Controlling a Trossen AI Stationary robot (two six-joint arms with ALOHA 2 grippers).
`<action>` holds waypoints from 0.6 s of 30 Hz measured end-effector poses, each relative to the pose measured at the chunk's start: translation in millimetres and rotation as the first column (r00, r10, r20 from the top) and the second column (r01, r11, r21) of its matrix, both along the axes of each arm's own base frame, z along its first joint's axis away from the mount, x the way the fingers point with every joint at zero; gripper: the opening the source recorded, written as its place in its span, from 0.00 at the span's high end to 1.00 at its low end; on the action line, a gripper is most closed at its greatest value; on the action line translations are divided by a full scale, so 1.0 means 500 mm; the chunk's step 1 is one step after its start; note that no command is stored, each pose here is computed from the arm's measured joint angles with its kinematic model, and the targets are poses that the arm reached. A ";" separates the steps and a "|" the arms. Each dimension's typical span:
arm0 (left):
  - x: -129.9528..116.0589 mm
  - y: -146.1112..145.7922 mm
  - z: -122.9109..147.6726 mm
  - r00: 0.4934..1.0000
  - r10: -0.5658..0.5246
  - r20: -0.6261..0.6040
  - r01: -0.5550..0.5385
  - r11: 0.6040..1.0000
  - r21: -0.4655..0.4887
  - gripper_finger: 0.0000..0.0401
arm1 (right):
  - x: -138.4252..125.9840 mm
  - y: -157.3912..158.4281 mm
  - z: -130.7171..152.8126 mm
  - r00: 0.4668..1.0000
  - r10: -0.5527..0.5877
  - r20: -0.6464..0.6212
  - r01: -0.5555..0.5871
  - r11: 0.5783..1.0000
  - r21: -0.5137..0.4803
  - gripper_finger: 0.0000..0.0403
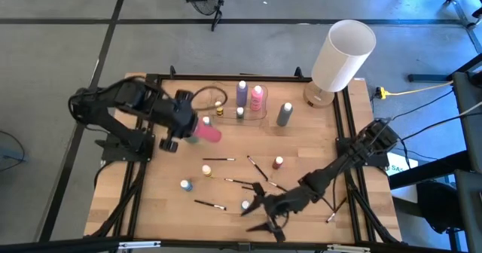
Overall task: Pick & Place Paint Supplies
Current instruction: Put the pink paint bottle into the transparent bin
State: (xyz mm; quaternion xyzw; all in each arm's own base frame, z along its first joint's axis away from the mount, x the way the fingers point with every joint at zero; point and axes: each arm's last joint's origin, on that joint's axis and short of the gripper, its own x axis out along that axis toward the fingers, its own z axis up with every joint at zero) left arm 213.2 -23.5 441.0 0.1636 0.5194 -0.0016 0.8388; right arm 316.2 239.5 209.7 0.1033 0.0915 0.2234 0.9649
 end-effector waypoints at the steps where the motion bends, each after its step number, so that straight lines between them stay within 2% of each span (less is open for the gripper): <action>1: 0.001 0.014 0.000 1.000 0.011 -0.004 -0.010 0.999 0.032 0.71 | -0.007 0.009 0.000 1.000 0.001 0.007 -0.001 1.000 -0.007 0.41; 3: 0.002 0.045 0.001 0.999 0.037 -0.015 -0.035 0.995 0.095 0.71 | -0.019 0.023 0.002 1.000 -0.014 0.026 0.015 1.000 -0.017 0.41; 6: 0.002 0.091 0.000 0.996 0.082 -0.039 -0.077 0.988 0.133 0.71 | -0.034 0.040 0.005 0.996 -0.076 0.044 0.077 0.997 -0.016 0.41; 13: 0.014 0.189 -0.021 0.982 0.149 -0.116 -0.137 0.985 0.108 0.71 | -0.057 0.061 0.006 0.981 -0.189 0.034 0.188 0.982 0.026 0.41; 18: 0.053 0.237 -0.034 0.980 0.145 -0.139 -0.128 0.983 0.130 0.71 | -0.060 0.068 -0.009 0.973 -0.230 0.017 0.230 0.973 0.039 0.41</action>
